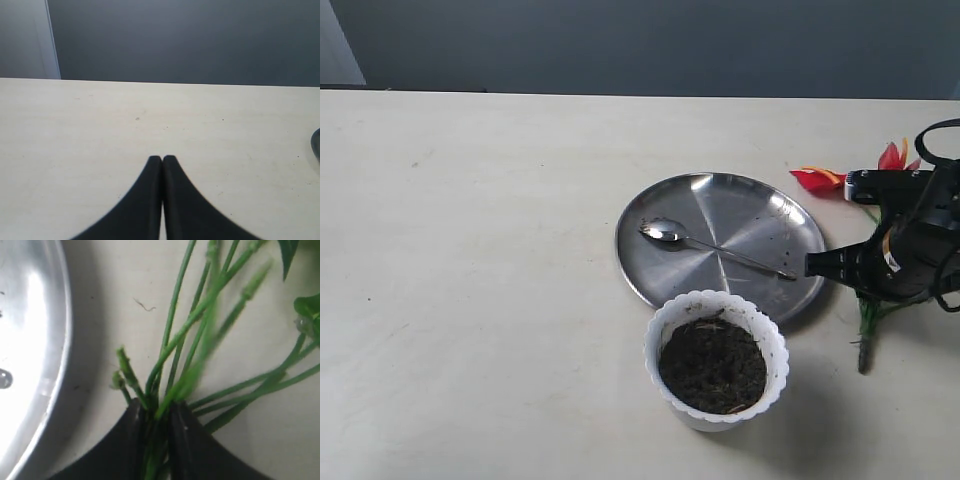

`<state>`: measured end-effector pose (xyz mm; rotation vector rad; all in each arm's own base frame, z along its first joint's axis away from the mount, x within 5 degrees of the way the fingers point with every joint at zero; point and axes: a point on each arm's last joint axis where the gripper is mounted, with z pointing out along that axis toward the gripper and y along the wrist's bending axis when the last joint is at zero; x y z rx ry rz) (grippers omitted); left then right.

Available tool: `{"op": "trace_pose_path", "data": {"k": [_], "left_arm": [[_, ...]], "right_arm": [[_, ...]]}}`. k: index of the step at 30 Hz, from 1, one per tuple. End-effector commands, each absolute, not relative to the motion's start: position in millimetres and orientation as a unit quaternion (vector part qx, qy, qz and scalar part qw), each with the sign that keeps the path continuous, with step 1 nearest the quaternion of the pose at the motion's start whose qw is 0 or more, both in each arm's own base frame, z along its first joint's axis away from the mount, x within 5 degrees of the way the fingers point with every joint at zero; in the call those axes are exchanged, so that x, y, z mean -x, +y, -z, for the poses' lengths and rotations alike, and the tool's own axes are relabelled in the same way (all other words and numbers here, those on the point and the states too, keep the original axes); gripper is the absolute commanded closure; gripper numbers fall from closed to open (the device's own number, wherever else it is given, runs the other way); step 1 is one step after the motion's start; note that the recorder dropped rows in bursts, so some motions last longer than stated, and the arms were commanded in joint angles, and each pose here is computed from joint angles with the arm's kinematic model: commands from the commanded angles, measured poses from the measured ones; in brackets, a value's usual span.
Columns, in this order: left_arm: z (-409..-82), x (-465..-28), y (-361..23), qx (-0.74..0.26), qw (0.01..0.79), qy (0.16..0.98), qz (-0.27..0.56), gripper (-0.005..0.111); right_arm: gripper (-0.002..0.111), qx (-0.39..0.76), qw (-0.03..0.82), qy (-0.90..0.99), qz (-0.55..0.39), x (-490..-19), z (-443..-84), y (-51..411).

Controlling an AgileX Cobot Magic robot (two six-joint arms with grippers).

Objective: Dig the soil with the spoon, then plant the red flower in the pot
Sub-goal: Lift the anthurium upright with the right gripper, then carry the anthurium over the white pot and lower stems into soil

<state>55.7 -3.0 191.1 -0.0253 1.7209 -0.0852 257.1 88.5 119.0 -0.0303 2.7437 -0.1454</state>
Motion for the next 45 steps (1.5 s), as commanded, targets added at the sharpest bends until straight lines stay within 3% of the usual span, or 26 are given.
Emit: {"op": "trace_pose_path", "data": {"k": [1, 5, 11, 14, 20, 28, 33, 38, 45], "left_arm": [[-192, -55, -3, 0.010, 0.653, 0.756, 0.040, 0.106], [-192, -55, -3, 0.010, 0.653, 0.756, 0.040, 0.106], [-192, -55, -3, 0.010, 0.653, 0.756, 0.040, 0.106], [-192, -55, -3, 0.010, 0.653, 0.756, 0.040, 0.106], [-192, -55, -3, 0.010, 0.653, 0.756, 0.040, 0.106], [-192, -55, -3, 0.005, 0.653, 0.756, 0.034, 0.106], [-192, -55, -3, 0.003, 0.653, 0.756, 0.031, 0.106], [-192, -55, -3, 0.002, 0.653, 0.756, 0.029, 0.106], [-192, -55, -3, 0.002, 0.653, 0.756, 0.029, 0.106]], "right_arm": [[0.109, 0.014, 0.202, 0.978, 0.042, -259, -119, 89], [0.109, 0.011, 0.219, 0.975, 0.034, -259, -128, 89], [0.109, -0.009, 0.370, 0.929, -0.004, -249, -210, 81], [0.109, 0.008, 0.475, 0.873, -0.107, -226, -259, 83], [0.109, 0.075, 0.579, 0.792, -0.180, -174, -299, 74], [0.109, 0.095, 0.661, 0.681, -0.301, -97, -304, 58], [0.109, 0.148, 0.721, 0.573, -0.361, -81, -293, 63], [0.109, 0.131, 0.727, 0.593, -0.322, -89, -260, 60], [0.109, 0.191, 0.720, 0.595, -0.300, -95, -234, 69]]}}
